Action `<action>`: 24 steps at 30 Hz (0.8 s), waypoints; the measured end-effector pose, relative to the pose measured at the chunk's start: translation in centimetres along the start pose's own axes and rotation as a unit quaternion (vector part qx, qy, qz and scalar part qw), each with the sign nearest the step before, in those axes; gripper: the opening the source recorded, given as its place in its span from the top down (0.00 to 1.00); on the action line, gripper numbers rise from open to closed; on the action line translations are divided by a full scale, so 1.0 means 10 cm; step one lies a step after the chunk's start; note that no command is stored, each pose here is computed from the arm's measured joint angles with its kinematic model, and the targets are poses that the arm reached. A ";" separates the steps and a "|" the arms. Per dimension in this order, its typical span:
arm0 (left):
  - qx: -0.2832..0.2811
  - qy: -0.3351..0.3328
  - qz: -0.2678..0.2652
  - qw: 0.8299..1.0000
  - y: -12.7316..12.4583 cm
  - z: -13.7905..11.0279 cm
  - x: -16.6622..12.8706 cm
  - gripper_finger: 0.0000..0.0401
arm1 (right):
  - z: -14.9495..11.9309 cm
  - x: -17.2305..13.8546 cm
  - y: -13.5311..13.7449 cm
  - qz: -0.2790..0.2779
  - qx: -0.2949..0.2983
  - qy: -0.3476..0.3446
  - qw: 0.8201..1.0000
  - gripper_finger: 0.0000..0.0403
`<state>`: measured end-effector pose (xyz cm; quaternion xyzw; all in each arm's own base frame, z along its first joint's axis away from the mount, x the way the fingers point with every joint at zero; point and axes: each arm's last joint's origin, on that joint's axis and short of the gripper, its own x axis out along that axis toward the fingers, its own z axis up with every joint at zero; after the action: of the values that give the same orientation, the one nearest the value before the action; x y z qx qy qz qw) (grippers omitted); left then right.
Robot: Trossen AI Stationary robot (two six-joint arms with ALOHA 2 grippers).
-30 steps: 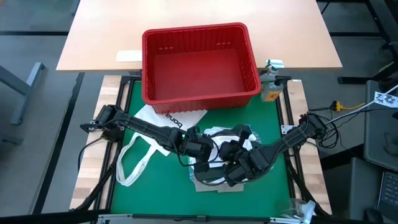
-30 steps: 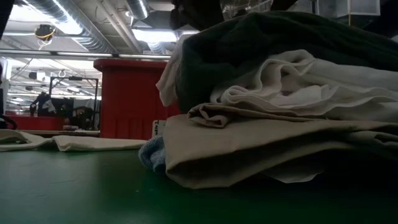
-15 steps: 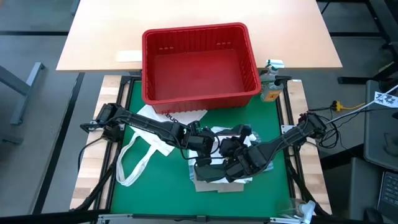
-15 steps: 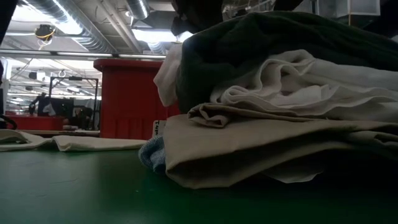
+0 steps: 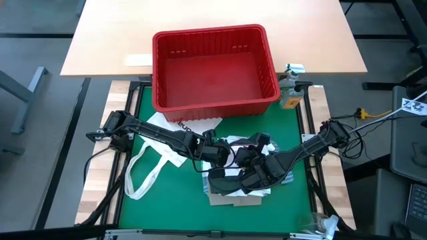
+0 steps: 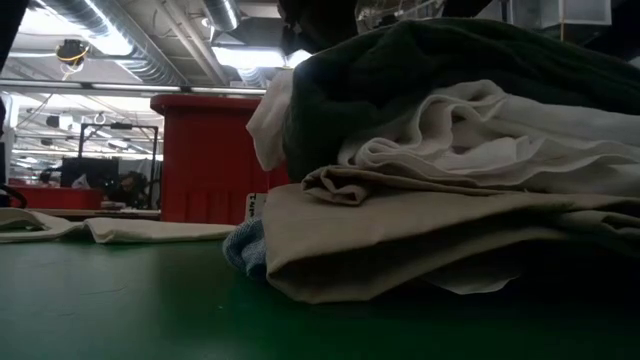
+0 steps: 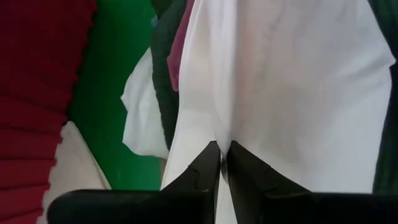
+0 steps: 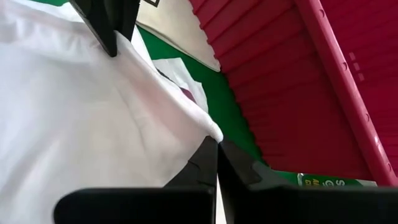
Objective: Fold Laundry from Bin
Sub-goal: Fold the white underwear
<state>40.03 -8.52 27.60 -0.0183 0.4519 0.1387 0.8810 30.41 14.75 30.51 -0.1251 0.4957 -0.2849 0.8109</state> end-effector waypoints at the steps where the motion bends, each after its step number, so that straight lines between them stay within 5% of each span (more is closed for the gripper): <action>1: 0.005 0.000 0.000 1.000 0.00 0.00 0.00 0.93 | 0.00 0.00 0.00 0.000 0.000 0.000 1.000 0.99; 13: 0.015 -0.002 0.007 1.000 0.01 0.00 0.00 0.73 | 0.00 0.00 0.00 0.003 0.001 0.003 1.000 0.98; 24: -0.007 0.081 0.043 0.996 0.18 -0.13 -0.02 0.68 | 0.00 0.00 0.00 -0.007 0.000 -0.006 1.000 0.67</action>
<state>38.44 -7.04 27.17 -0.0161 0.5211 0.1777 0.8347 30.44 14.70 30.54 -0.1300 0.4901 -0.2901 0.8116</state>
